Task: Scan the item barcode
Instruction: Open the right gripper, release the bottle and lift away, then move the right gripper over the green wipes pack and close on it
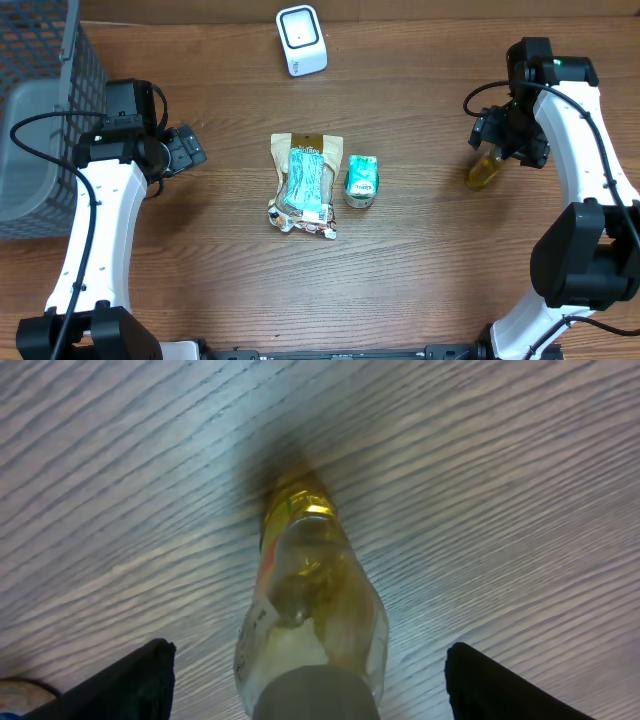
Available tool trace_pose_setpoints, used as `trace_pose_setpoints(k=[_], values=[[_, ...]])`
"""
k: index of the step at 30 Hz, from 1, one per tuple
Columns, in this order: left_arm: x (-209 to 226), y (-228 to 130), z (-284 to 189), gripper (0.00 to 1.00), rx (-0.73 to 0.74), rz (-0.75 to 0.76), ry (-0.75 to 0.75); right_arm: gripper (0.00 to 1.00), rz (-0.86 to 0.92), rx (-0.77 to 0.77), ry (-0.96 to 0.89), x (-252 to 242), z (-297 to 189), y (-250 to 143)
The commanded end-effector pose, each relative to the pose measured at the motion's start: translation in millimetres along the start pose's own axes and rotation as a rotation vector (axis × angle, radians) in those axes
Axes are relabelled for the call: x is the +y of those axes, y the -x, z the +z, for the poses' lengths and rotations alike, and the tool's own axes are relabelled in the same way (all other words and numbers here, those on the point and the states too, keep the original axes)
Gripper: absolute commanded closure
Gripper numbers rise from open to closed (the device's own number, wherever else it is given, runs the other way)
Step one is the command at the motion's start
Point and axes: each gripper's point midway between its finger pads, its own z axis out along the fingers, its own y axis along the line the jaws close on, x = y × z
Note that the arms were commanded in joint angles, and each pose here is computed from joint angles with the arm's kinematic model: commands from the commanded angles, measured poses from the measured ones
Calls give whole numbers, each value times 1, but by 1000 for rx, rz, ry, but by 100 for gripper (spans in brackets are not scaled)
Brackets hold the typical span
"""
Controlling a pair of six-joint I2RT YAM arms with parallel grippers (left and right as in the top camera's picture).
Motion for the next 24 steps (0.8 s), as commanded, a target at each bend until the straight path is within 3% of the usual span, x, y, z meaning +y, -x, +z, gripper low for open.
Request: trace_pose_setpoints(k=[1,10,13,18,24], values=[[-1,5,-6,0,-23,12,-2,15,12,-38,7,-1,-13,7],[-1,5,-6,0,-23,13,-1,12,11,-181,112,9,-105,27],[-1,5,-6,0,-23,13,-2,0,-15,-172,232,29,-127,19],[-1,5,-6,0,-23,13,-1,0,-83,-79,444,67,-134,0],[-1,5,-6,0,-23,13,-2,5,-152,-33,464,93,-129,-20]])
